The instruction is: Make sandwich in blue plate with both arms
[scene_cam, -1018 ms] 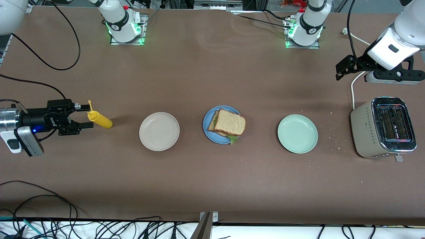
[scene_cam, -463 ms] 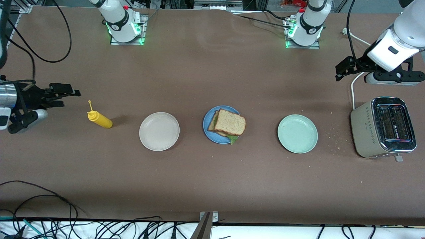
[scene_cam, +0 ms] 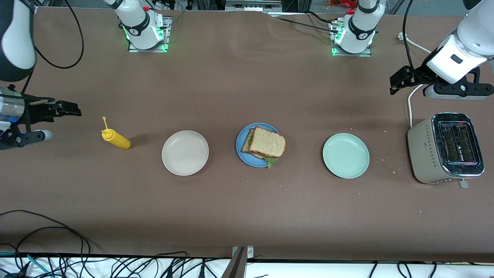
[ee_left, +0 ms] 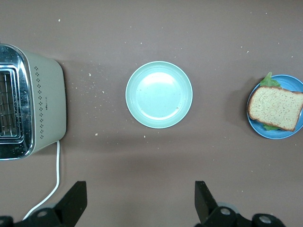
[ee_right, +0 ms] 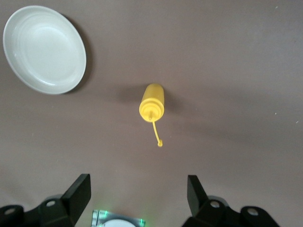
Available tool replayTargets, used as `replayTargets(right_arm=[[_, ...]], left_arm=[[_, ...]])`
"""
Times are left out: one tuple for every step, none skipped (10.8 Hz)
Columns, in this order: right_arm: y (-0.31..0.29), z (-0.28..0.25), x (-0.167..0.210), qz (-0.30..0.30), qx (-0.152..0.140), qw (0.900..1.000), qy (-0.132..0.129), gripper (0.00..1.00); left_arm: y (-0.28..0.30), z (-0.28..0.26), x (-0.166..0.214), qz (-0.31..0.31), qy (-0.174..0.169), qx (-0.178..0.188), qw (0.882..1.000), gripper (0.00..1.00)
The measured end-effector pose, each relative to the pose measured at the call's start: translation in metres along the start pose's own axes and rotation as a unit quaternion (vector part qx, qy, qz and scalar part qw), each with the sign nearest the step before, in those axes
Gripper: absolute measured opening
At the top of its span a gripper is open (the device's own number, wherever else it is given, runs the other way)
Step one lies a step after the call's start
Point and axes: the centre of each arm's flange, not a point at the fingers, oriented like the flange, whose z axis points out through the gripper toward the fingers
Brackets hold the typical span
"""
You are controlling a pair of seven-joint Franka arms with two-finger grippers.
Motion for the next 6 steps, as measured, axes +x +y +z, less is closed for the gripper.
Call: replayTargets(right_arm=[[-0.006, 0.009, -0.003, 0.010, -0.009, 1.000, 0.024, 0.92], [-0.014, 0.020, -0.012, 0.021, -0.018, 0.998, 0.048, 0.93], [-0.022, 0.030, -0.023, 0.037, -0.028, 0.997, 0.062, 0.93], [-0.031, 0.036, -0.033, 0.055, -0.040, 0.995, 0.067, 0.94], [-0.040, 0.034, -0.041, 0.071, -0.051, 0.993, 0.076, 0.94], [-0.046, 0.023, -0.047, 0.078, -0.055, 0.991, 0.092, 0.95]], left_arm=[[0.000, 0.000, 0.000, 0.000, 0.000, 0.000, 1.000, 1.00], [0.000, 0.000, 0.000, 0.000, 0.000, 0.000, 1.000, 1.00], [0.000, 0.000, 0.000, -0.001, 0.000, 0.000, 1.000, 1.00], [-0.001, 0.000, 0.000, -0.001, 0.000, 0.000, 1.000, 1.00], [-0.001, 0.000, 0.000, -0.001, 0.000, 0.000, 1.000, 1.00], [-0.001, 0.000, 0.000, -0.001, 0.000, 0.000, 1.000, 1.00]])
